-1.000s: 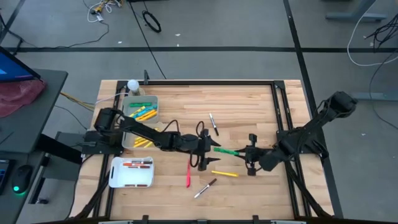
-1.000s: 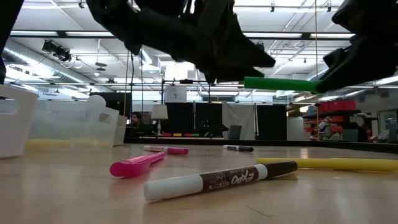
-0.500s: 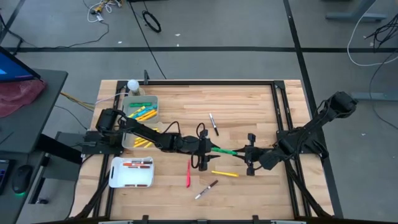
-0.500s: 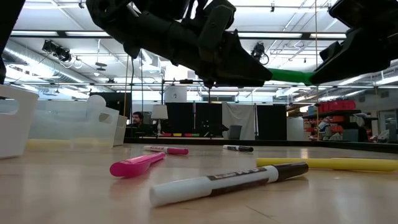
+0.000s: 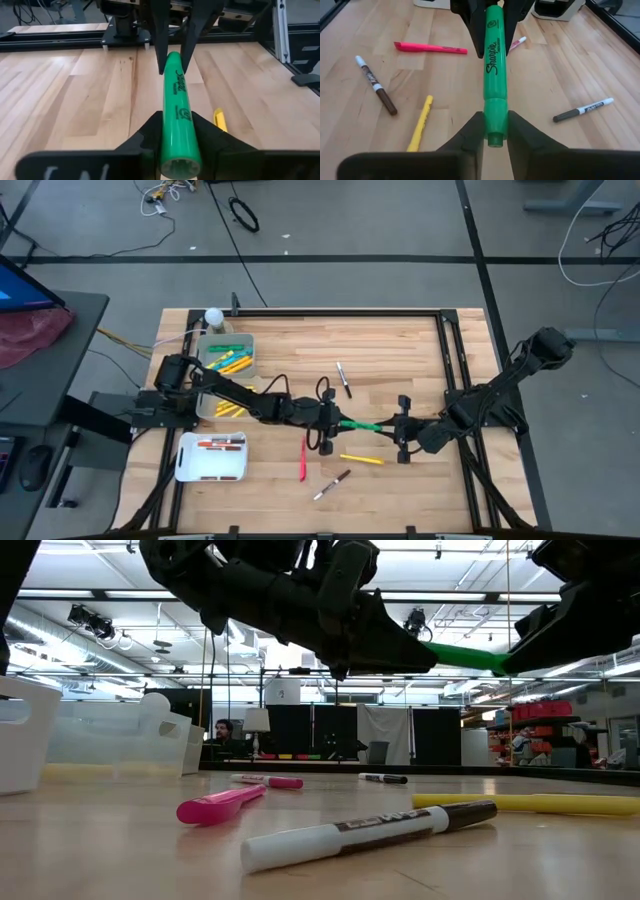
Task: Pick & Place Markers
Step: Put the green highlighter into the gray bin
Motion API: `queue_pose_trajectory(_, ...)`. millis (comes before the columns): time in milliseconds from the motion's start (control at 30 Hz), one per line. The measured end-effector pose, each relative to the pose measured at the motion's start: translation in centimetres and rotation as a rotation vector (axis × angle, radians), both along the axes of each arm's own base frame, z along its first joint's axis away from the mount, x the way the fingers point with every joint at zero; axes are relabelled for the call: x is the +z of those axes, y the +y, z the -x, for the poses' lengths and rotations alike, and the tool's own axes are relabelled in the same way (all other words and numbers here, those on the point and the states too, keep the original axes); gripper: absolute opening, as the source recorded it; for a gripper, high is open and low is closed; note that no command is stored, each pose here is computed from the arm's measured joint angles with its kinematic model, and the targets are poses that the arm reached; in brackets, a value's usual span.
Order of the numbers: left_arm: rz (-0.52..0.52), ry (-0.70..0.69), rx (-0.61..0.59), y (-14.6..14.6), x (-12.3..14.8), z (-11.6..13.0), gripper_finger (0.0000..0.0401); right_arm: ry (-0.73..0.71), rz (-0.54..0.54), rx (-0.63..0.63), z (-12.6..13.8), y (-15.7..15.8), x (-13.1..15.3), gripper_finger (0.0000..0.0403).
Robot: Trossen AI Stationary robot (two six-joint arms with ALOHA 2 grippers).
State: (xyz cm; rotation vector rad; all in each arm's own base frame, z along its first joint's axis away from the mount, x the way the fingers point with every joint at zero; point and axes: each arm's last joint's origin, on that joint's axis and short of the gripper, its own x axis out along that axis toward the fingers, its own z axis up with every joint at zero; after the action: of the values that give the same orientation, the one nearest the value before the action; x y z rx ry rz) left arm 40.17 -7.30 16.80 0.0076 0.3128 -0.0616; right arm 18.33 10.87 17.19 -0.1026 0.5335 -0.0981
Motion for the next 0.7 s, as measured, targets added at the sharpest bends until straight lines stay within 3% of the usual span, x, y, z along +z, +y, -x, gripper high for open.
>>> queue_pose_trajectory(167,0.016,0.008,0.004,-0.1,0.8,0.3,0.0069,-0.006,-0.005,-0.006,0.0,0.0,0.1,0.0112)
queue_pose_trajectory(300,-0.01,0.114,0.066,0.2,2.5,1.8,0.0069,-0.016,-0.033,-0.025,-0.1,0.0,0.1,0.0153)
queue_pose_trajectory(500,-0.099,0.348,0.327,1.6,5.9,6.6,0.007,-0.023,-0.042,-0.045,-0.1,0.0,0.1,0.0172)
queue_pose_trajectory(700,-0.154,0.592,0.665,4.8,9.1,13.8,0.0071,-0.036,0.0,-0.064,-0.1,-0.1,0.2,0.0161)
